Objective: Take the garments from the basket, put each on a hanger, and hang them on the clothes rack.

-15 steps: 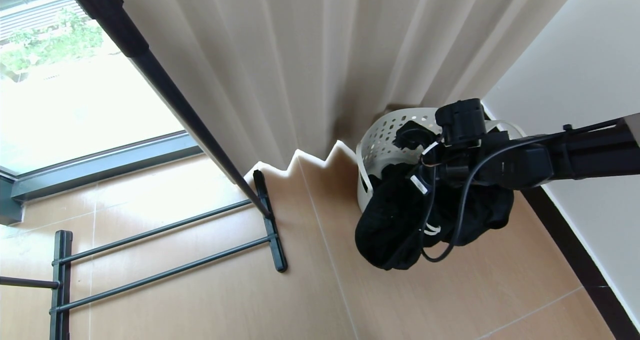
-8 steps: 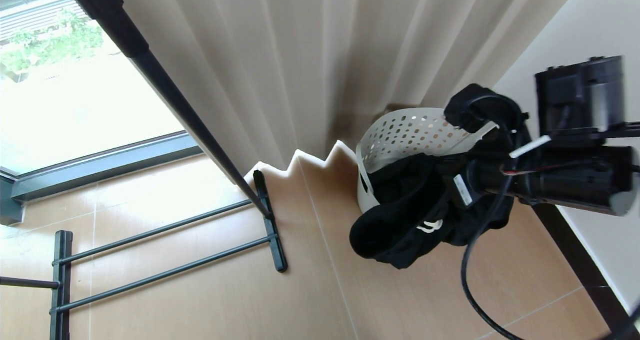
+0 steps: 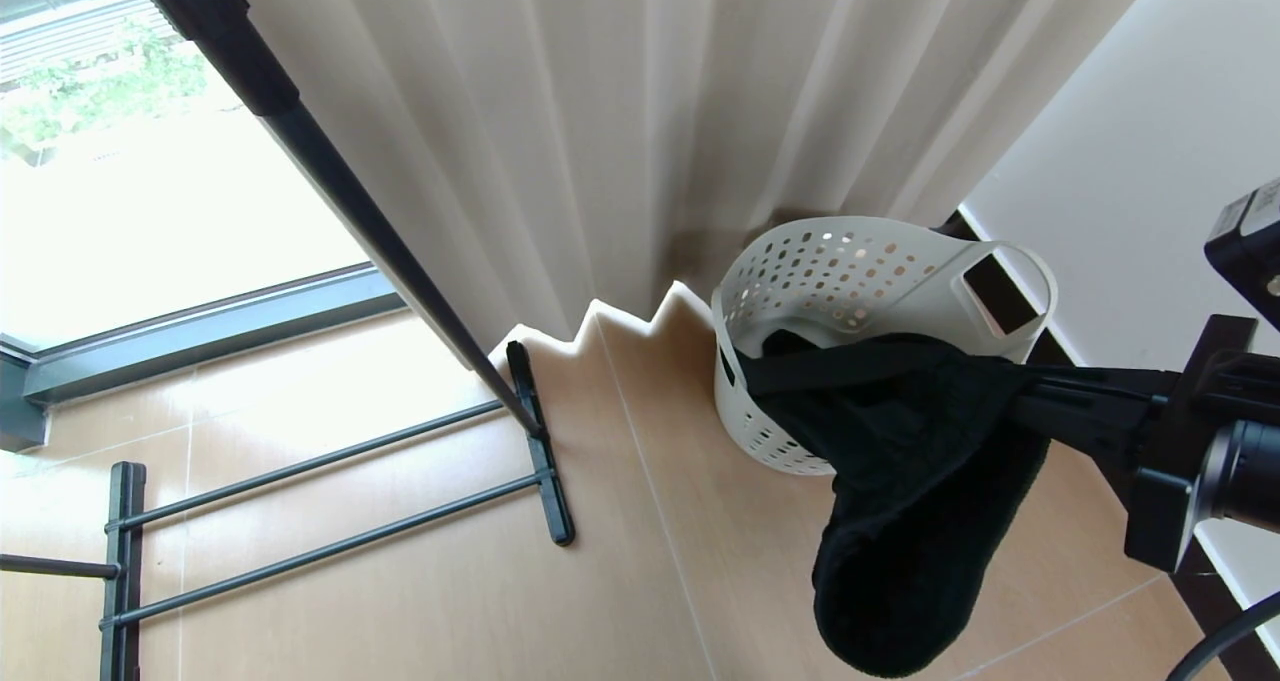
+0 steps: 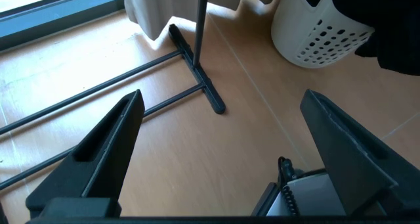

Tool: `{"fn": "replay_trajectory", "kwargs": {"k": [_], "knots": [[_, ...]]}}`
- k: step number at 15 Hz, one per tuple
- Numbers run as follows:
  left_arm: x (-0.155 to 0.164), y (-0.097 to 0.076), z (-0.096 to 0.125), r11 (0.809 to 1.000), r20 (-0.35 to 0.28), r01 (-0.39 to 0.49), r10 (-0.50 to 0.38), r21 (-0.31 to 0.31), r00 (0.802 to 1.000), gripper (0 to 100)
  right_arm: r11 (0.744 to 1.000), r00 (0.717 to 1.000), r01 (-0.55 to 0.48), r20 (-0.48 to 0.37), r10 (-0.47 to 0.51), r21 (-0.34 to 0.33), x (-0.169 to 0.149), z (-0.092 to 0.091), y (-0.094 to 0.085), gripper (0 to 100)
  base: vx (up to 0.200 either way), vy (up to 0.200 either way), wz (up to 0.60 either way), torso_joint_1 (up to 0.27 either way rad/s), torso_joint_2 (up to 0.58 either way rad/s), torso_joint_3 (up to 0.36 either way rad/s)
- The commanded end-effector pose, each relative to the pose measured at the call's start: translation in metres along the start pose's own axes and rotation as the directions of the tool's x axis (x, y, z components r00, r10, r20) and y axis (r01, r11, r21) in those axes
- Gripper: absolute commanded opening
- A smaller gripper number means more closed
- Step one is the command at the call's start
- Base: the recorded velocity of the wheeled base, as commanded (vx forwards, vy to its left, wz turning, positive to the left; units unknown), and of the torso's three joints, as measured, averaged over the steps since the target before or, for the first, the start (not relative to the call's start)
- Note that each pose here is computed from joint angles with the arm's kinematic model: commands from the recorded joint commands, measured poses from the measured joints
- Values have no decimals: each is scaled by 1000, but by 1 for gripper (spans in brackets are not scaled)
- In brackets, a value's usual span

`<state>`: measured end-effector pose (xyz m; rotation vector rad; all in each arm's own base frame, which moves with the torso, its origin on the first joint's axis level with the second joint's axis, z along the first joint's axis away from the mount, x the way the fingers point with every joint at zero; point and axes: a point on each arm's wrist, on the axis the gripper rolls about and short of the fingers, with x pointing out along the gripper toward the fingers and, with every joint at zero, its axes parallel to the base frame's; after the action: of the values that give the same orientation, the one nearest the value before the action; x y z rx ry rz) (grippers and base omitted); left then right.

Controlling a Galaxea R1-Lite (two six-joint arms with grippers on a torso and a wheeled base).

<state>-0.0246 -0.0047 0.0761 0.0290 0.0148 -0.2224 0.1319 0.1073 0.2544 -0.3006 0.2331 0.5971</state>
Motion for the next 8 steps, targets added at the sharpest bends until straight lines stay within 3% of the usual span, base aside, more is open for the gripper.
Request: {"fn": "replay_trajectory", "kwargs": {"k": [1, 8], "knots": [[0, 0, 0, 1000, -2, 0, 0, -1, 1000, 100, 1000, 1000, 0, 11, 0, 1, -6, -2, 0, 0, 0, 0, 0, 0, 0, 0], [0, 0, 0, 1000, -2, 3, -3, 4, 1000, 100, 1000, 1000, 8, 14, -8, 2, -9, -4, -1, 0, 0, 0, 0, 0, 1, 160]]}}
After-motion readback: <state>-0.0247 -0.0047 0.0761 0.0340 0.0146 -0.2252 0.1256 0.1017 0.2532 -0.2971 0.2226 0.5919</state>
